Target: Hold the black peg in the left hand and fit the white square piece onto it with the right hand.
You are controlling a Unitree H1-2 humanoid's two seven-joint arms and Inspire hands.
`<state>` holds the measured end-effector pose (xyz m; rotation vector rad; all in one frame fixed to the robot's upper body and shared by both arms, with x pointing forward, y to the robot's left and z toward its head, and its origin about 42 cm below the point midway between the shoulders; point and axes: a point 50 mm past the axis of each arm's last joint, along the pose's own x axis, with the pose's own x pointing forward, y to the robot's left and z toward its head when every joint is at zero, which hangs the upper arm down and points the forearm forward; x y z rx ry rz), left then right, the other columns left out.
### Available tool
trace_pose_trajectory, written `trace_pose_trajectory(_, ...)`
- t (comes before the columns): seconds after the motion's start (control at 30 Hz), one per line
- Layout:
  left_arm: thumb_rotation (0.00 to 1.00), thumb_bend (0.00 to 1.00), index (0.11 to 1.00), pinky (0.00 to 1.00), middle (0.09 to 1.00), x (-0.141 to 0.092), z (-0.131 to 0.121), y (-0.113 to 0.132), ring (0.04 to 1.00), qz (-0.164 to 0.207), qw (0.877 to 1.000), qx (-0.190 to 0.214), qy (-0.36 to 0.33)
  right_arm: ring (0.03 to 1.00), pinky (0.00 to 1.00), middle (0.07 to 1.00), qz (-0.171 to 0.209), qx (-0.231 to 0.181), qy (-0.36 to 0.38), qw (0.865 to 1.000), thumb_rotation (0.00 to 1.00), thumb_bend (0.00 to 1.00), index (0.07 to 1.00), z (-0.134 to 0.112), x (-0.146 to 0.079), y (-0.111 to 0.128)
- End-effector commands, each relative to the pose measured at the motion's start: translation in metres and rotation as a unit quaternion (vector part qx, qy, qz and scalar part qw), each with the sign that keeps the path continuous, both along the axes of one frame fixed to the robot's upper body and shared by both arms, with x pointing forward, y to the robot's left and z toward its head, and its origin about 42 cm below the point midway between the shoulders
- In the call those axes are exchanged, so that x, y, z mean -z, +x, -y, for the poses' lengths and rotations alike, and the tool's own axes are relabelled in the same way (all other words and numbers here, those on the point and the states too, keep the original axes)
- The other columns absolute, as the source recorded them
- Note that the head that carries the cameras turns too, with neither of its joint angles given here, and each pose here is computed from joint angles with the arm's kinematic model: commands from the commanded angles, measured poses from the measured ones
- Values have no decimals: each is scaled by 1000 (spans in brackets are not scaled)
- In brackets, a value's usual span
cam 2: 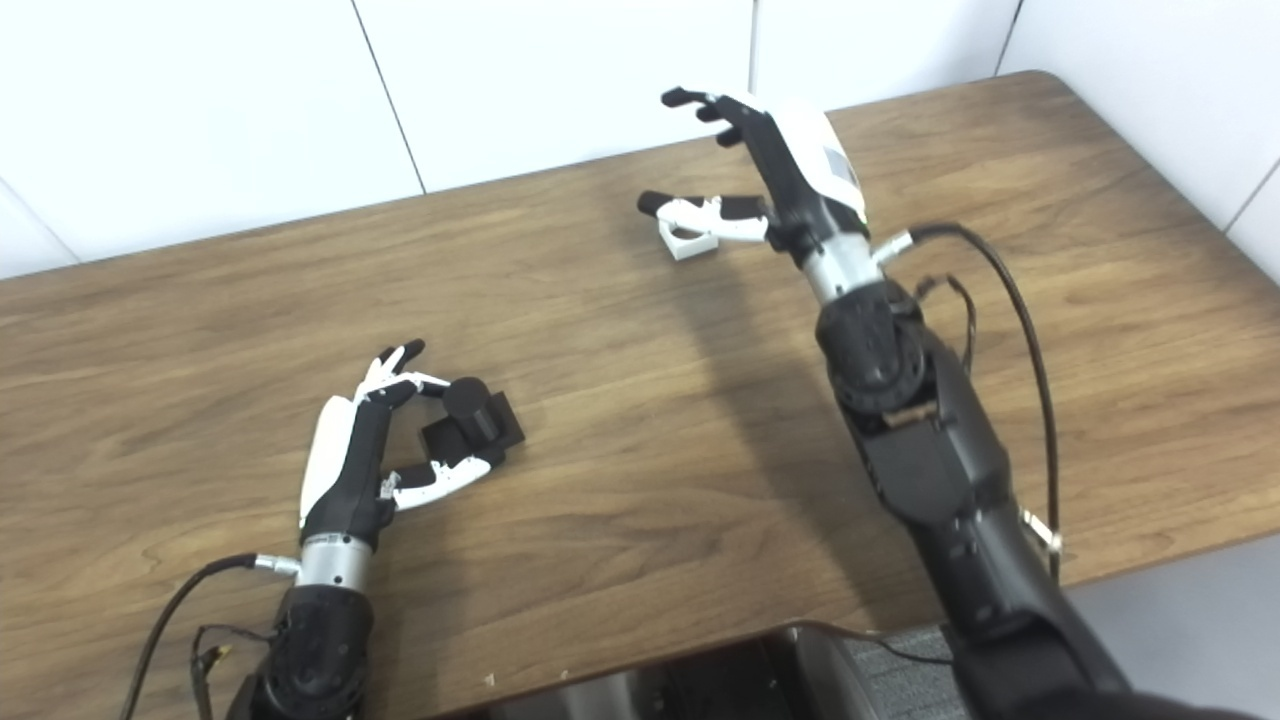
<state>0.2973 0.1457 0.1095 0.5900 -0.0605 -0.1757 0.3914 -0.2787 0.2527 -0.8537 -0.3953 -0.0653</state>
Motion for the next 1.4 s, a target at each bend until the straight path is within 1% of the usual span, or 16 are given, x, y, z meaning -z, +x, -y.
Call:
trace_pose_trajectory(0.0,83,521,486,1000,944,18,-4,-11,1000,-47,999,4,7,840,718,839,37,-6,-42,998,391,650,771,1,-37,19)
trace_pose_trajectory(0.07,82,521,485,1000,944,18,-3,-12,1000,-48,999,3,7,871,757,854,30,-4,-72,997,422,655,775,2,-45,30)
trace_pose_trajectory(0.13,82,521,485,1000,944,18,-2,-12,1000,-48,999,2,8,883,761,871,14,2,-111,994,448,659,782,2,-56,43)
trace_pose_trajectory(0.17,82,521,485,1000,943,19,-2,-12,1000,-49,999,2,9,897,769,896,6,4,-131,991,497,654,798,2,-61,49)
trace_pose_trajectory(0.23,83,521,485,1000,943,19,-1,-13,1000,-50,999,3,10,893,757,908,-4,6,-160,987,518,656,800,2,-69,61)
trace_pose_trajectory(0.3,84,521,486,1000,945,19,0,-12,1000,-52,999,3,11,900,770,922,-18,7,-178,984,535,651,808,1,-74,71)
trace_pose_trajectory(0.5,84,520,486,1000,947,19,-3,-13,1000,-50,999,1,10,924,794,937,-68,5,-225,972,517,662,805,2,-79,102)
trace_pose_trajectory(0.63,85,520,486,1000,947,18,-5,-14,1000,-50,999,-3,12,936,832,944,-97,1,-258,961,528,665,816,5,-78,115)
trace_pose_trajectory(0.77,85,520,486,1000,946,19,-7,-14,1000,-50,999,-7,11,961,878,948,-123,-8,-286,950,589,696,831,11,-73,121)
trace_pose_trajectory(0.93,86,520,487,1000,947,20,-8,-14,1000,-51,999,-9,12,998,909,985,-163,-13,-302,939,741,768,858,21,-60,122)
trace_pose_trajectory(1.0,86,519,487,1000,948,19,-8,-15,1000,-51,999,-10,12,1000,913,996,-182,-13,-310,933,767,792,867,24,-55,122)
trace_pose_trajectory(1.13,86,519,487,1000,949,20,-10,-15,1000,-51,999,-12,9,1000,912,1000,-213,-18,-310,926,748,834,869,32,-47,120)
trace_pose_trajectory(1.2,85,520,486,1000,949,20,-11,-15,1000,-52,999,-15,7,1000,931,1000,-225,-21,-306,925,700,813,862,36,-44,118)
trace_pose_trajectory(1.23,85,520,487,1000,948,20,-11,-15,1000,-52,998,-16,7,1000,952,1000,-230,-22,-305,924,652,788,858,37,-43,118)
trace_pose_trajectory(1.27,85,520,487,1000,949,20,-12,-15,1000,-52,999,-16,7,1000,961,1000,-236,-23,-304,923,636,783,858,38,-43,117)
trace_pose_trajectory(1.37,84,520,487,1000,948,20,-13,-14,1000,-50,999,-17,6,1000,989,1000,-257,-28,-299,918,650,812,866,42,-41,115)
